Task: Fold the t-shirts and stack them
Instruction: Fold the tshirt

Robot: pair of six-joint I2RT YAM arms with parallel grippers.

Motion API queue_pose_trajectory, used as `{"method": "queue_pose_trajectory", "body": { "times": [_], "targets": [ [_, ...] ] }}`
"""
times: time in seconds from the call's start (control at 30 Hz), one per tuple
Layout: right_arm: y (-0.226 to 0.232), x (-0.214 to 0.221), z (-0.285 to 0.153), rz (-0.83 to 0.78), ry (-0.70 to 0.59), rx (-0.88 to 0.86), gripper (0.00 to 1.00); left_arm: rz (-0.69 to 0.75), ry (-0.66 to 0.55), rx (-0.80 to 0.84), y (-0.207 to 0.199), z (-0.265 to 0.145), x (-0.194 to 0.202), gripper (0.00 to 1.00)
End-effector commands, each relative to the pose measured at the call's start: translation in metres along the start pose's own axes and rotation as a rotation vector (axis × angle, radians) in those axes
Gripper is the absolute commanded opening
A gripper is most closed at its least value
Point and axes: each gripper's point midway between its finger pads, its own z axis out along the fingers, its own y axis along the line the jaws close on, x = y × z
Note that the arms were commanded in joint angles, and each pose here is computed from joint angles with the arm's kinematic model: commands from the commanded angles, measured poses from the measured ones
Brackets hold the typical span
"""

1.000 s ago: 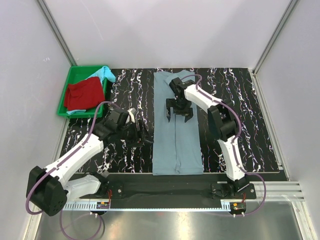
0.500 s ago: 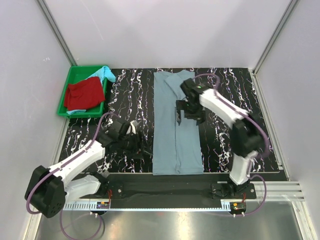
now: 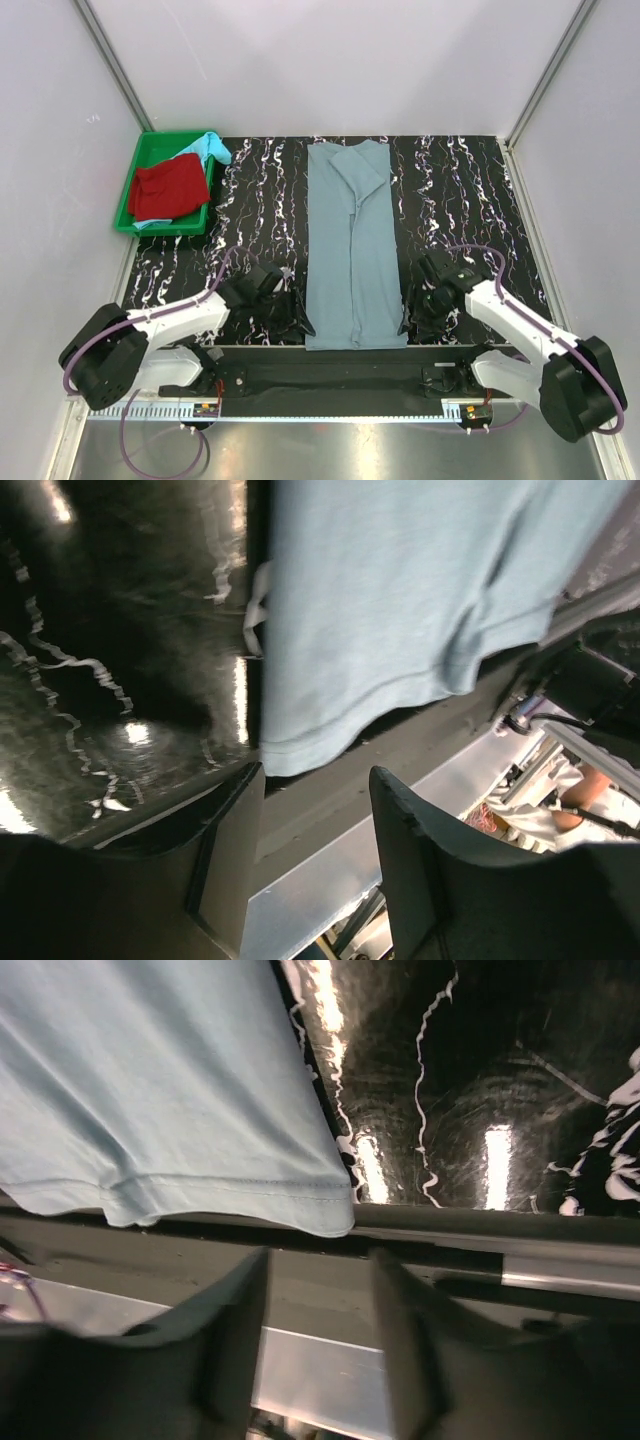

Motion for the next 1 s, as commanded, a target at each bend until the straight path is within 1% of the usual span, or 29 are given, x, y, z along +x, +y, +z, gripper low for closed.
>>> {"method": "queue_pose_trajectory", "body": {
  "times": [0.0, 0.07, 0.1, 0.23, 0.33, 0.5, 0.67, 0.9, 0.97],
  "targets": [
    [0.020, -0.007, 0.002, 0.101, -0.041, -0.108, 0.47, -0.033, -0.057, 0.015, -0.003, 0.007, -0.007, 0.51],
    [0.013, -0.002, 0.008, 0.129, -0.025, -0.082, 0.41, -0.040, -0.053, 0.015, -0.002, 0.010, -0.005, 0.51],
    [0.010, 0.000, 0.010, 0.138, -0.016, -0.071, 0.40, -0.042, -0.049, 0.006, 0.001, 0.012, -0.003, 0.51],
    [0.003, -0.005, 0.013, 0.155, -0.058, -0.038, 0.47, -0.044, -0.041, -0.026, 0.007, 0.018, 0.000, 0.54],
    [0.002, -0.009, 0.014, 0.171, -0.064, -0.020, 0.48, -0.047, -0.032, -0.047, 0.011, 0.022, 0.005, 0.56],
    [0.001, -0.010, 0.017, 0.210, -0.050, 0.013, 0.49, -0.081, -0.034, -0.083, 0.020, 0.025, 0.008, 0.56],
    [-0.002, -0.004, 0.019, 0.234, -0.008, 0.043, 0.47, -0.088, -0.037, -0.105, 0.024, 0.025, 0.009, 0.56],
    [-0.004, -0.003, 0.023, 0.257, 0.023, 0.080, 0.47, -0.096, -0.032, -0.139, 0.032, 0.024, 0.011, 0.56],
    [-0.003, -0.003, 0.023, 0.258, 0.033, 0.084, 0.47, -0.097, -0.025, -0.150, 0.031, 0.021, 0.013, 0.58]
  ]
}}
